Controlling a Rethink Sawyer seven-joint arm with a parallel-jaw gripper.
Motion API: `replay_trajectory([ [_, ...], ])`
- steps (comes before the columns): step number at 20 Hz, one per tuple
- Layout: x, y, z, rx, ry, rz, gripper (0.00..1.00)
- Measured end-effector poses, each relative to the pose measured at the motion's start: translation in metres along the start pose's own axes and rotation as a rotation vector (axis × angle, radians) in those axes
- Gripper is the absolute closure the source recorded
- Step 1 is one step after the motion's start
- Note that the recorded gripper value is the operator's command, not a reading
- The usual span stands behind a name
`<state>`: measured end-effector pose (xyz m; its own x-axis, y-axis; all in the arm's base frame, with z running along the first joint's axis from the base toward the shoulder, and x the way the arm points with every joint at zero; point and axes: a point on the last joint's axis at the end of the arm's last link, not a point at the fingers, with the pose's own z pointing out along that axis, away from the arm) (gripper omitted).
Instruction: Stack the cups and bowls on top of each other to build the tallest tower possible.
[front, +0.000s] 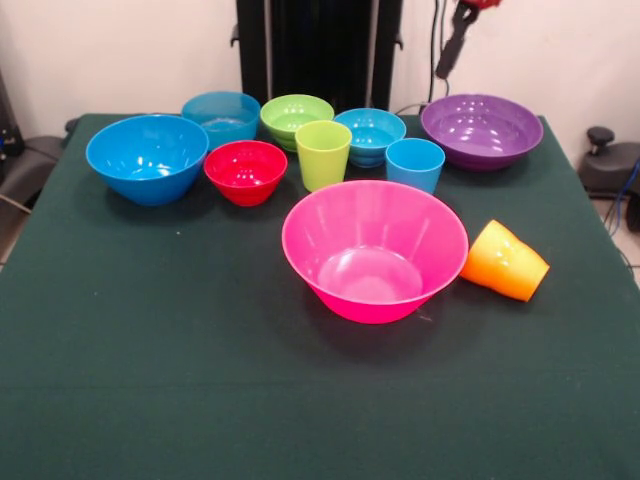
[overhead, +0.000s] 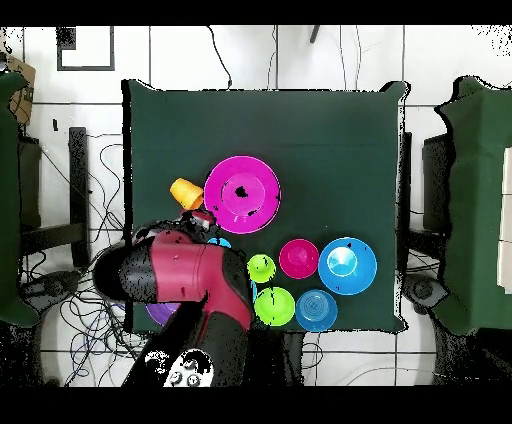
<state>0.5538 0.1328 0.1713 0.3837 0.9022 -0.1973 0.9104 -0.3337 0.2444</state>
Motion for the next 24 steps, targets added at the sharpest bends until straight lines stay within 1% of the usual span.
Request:
replay_trajectory([
  [1,-0.001,0.005,0.008,0.0,-0.007,-0.005,0.0],
  [4,0.002,0.011,0.027,0.001,-0.019,-0.025,0.0],
  [5,0.005,0.013,0.04,0.006,-0.024,-0.044,0.0],
  [7,0.008,0.012,0.049,0.014,-0.025,-0.059,0.0],
  [12,0.021,0.001,0.077,0.053,-0.025,-0.1,0.0],
  [19,0.039,-0.01,0.097,0.081,-0.014,-0.127,0.0],
  [24,0.043,-0.014,0.103,0.096,-0.003,-0.131,0.0],
])
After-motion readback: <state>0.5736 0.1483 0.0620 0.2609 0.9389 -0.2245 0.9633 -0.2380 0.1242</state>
